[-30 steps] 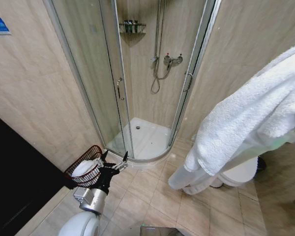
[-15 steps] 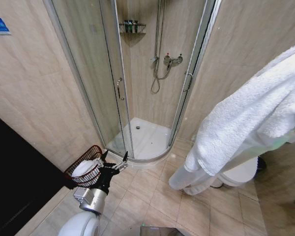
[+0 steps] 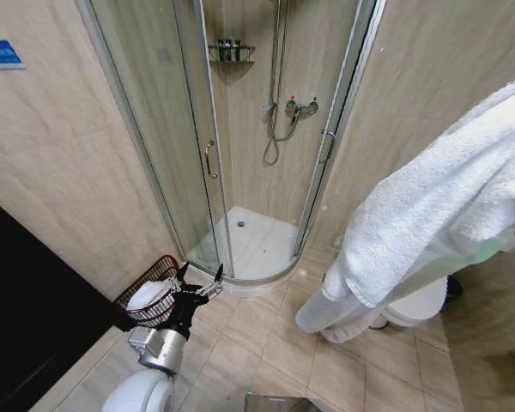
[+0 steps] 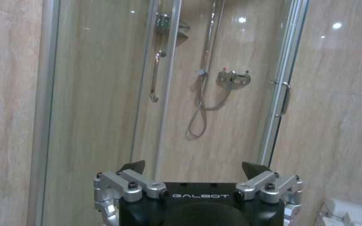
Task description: Discard the used towel into the hamper.
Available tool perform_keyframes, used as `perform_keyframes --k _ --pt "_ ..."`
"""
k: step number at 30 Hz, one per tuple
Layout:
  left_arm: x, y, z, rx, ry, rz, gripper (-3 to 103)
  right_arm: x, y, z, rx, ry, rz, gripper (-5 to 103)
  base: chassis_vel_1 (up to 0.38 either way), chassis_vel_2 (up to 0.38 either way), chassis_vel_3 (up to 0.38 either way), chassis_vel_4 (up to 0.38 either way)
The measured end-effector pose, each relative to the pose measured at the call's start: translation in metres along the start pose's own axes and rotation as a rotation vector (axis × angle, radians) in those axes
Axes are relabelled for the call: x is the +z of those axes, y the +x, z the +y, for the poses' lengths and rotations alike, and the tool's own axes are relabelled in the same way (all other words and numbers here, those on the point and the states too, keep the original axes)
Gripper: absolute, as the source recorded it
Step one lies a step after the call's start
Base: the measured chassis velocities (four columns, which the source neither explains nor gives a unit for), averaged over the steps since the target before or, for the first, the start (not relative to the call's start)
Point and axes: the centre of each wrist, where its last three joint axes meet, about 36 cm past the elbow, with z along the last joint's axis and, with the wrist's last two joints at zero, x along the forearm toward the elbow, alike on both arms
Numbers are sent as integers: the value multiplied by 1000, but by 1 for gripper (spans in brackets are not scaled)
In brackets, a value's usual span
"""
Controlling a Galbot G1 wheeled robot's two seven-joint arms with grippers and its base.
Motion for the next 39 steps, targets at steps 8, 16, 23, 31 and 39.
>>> perform_keyframes --k 8,16,23,31,39 --pt "0 0 0 0 0 0 100 1 2 0 3 -2 7 9 0 0 0 0" --pt "0 0 0 0 0 0 100 1 2 0 -2 0 6 9 0 0 0 0" --pt "0 0 0 0 0 0 100 1 1 0 -2 0 5 9 12 11 16 17" --pt "0 0 0 0 0 0 100 0 1 0 0 1 0 9 67 67 64 59" --pt "0 0 0 0 0 0 100 1 -1 1 -5 -6 -7 9 96 102 99 93"
